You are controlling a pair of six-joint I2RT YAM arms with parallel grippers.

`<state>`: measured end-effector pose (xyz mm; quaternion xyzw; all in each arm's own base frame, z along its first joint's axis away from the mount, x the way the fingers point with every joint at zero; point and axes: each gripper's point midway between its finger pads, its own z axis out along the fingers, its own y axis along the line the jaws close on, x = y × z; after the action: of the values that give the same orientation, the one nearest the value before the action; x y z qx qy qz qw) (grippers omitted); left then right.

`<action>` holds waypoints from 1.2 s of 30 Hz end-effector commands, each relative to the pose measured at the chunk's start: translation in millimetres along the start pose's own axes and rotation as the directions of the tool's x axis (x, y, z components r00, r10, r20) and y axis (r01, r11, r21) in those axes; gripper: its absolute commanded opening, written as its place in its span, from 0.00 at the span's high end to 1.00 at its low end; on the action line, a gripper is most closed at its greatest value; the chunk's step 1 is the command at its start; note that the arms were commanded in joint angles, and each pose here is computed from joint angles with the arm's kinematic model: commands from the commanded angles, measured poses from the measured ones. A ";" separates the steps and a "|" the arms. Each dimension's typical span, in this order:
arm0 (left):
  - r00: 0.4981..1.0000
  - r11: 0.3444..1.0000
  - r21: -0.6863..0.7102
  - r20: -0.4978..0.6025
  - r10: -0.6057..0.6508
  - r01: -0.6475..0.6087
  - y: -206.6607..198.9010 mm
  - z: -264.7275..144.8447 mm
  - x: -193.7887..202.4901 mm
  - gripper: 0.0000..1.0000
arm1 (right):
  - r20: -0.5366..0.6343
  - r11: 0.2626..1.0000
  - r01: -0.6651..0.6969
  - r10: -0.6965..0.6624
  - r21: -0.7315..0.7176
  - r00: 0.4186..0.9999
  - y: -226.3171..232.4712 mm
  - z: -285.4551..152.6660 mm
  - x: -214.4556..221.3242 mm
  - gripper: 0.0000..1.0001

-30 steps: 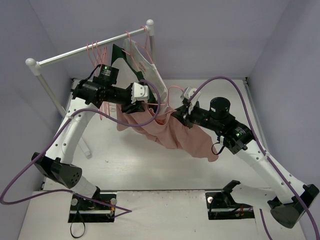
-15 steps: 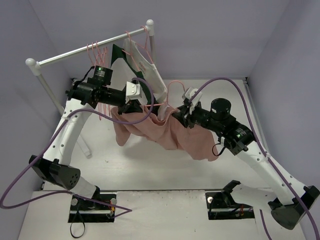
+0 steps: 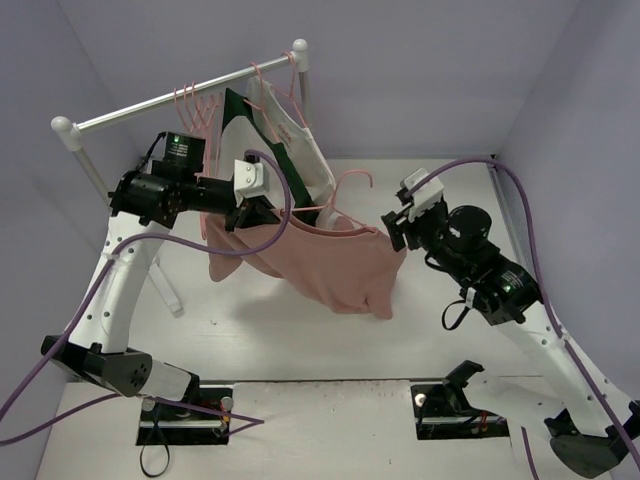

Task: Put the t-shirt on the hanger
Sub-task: Place the T-shirt on the hanger, then place the hanger at the clothesline.

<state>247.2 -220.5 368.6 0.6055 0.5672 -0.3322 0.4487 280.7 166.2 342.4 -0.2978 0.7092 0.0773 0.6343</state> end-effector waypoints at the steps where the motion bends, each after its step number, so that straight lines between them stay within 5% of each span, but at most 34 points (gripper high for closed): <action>1: 0.982 0.999 -0.042 0.186 -0.016 0.024 6.6 -13.7 -67.0 1.00 | 0.162 0.972 -0.038 0.000 0.232 0.987 -57.0 -35.4 -70.6 0.41; 7: 0.884 0.981 -0.186 0.467 0.035 0.059 21.7 -52.1 -167.6 1.00 | 0.338 0.918 -0.128 -0.006 0.375 0.941 -104.4 -90.5 -154.2 0.41; 12: 0.847 0.926 -0.335 0.531 0.036 0.171 27.8 -90.8 -207.8 1.00 | 0.391 0.883 -0.163 -0.025 0.439 0.920 -125.8 -110.8 -188.6 0.40; 16: 0.855 0.827 -0.481 0.519 0.003 0.290 26.8 -121.1 -201.8 1.00 | 0.375 0.869 -0.165 -0.026 0.467 0.927 -131.1 -105.2 -189.9 0.39; 21: 0.829 0.856 -0.450 0.557 0.048 0.253 -35.5 -150.3 -227.3 1.00 | 0.348 0.874 -0.149 -0.025 0.462 0.937 -127.8 -88.5 -185.3 0.38; 25: 0.826 0.805 -0.537 0.553 0.111 0.252 -68.0 -181.0 -228.8 1.00 | 0.318 0.877 -0.133 -0.024 0.462 0.948 -125.0 -71.7 -179.6 0.38; 36: 0.864 0.643 -0.635 0.496 -0.087 0.429 -67.4 -180.9 -144.8 1.00 | 0.254 0.879 -0.114 -0.008 0.463 0.967 -119.0 -36.5 -160.9 0.37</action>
<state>95.0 -116.6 586.7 0.2481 0.5601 -0.2911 0.7348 310.2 110.1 518.2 -0.1351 0.6479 -0.0417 0.7485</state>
